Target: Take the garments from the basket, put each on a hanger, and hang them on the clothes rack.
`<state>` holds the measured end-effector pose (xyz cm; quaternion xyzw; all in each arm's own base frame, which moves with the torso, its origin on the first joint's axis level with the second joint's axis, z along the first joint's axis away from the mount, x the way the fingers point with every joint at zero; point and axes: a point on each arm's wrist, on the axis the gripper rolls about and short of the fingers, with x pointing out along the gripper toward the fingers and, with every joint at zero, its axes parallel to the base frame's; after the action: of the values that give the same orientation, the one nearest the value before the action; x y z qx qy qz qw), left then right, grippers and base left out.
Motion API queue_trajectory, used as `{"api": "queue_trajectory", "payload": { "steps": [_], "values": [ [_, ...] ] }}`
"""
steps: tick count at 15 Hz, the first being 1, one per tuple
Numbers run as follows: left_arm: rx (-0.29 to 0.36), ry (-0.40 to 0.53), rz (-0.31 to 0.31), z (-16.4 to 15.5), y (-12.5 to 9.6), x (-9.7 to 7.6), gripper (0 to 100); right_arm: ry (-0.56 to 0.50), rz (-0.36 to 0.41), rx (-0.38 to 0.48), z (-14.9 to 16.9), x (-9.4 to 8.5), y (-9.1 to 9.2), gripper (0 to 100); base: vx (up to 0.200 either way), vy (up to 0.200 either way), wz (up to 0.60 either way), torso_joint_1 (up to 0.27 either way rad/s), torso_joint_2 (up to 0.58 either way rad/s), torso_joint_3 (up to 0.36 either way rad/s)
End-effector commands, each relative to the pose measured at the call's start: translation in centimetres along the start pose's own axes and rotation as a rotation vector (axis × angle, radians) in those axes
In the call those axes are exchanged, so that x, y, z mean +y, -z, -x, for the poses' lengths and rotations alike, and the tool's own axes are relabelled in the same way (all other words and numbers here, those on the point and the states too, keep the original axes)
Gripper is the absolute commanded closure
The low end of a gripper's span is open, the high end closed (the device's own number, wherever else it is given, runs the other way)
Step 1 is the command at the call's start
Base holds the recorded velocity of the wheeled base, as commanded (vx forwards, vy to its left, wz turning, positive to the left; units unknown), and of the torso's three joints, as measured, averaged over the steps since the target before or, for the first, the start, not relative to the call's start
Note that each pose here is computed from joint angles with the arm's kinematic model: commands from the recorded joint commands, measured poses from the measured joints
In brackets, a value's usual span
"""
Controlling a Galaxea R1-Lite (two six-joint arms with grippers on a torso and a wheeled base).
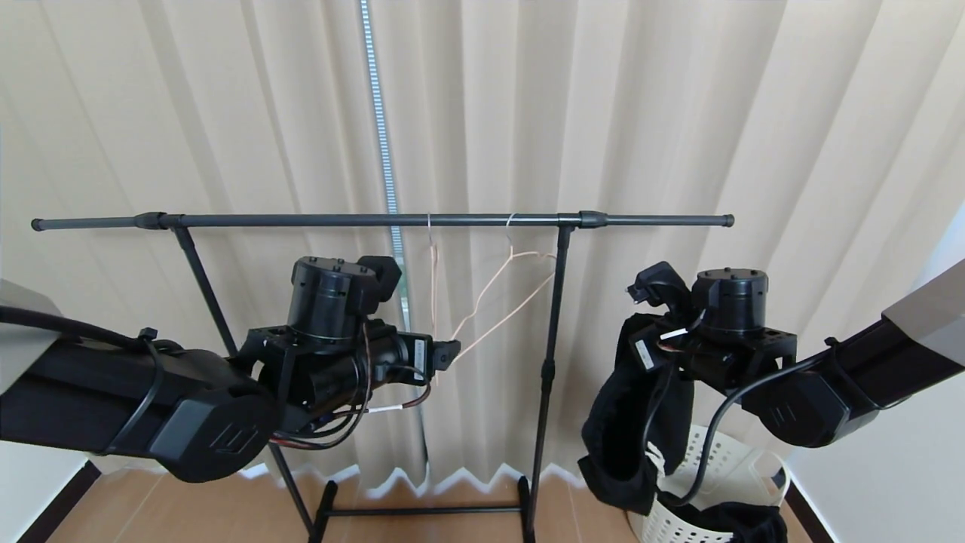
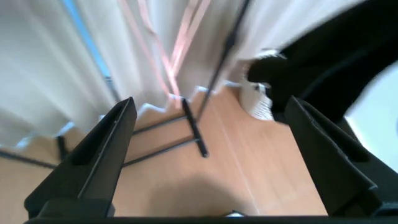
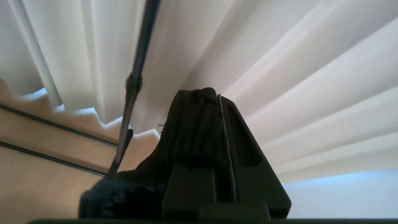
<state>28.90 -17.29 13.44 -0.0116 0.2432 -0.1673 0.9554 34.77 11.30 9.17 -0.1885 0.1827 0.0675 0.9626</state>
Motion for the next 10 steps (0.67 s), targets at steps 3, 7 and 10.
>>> {"api": "queue_trajectory", "payload": {
  "steps": [3,7,10],
  "values": [
    [-0.034,-0.134,0.009,-3.5,-0.8,0.0,0,0.0,0.0,0.0,0.1,-0.1,0.0,100,0.0,0.0,0.0,0.0,0.0,0.0],
    [-0.035,-0.222,0.031,-8.5,-0.9,1.8,0,0.001,-0.001,-0.003,0.1,-0.1,-0.1,100,0.0,0.0,0.0,0.0,0.0,0.0],
    [-0.028,-0.263,0.048,-11.9,-1.4,3.4,0,0.012,-0.006,-0.003,0.0,-0.5,-0.1,100,0.0,0.0,0.0,0.0,0.0,0.0]
  ]
}}
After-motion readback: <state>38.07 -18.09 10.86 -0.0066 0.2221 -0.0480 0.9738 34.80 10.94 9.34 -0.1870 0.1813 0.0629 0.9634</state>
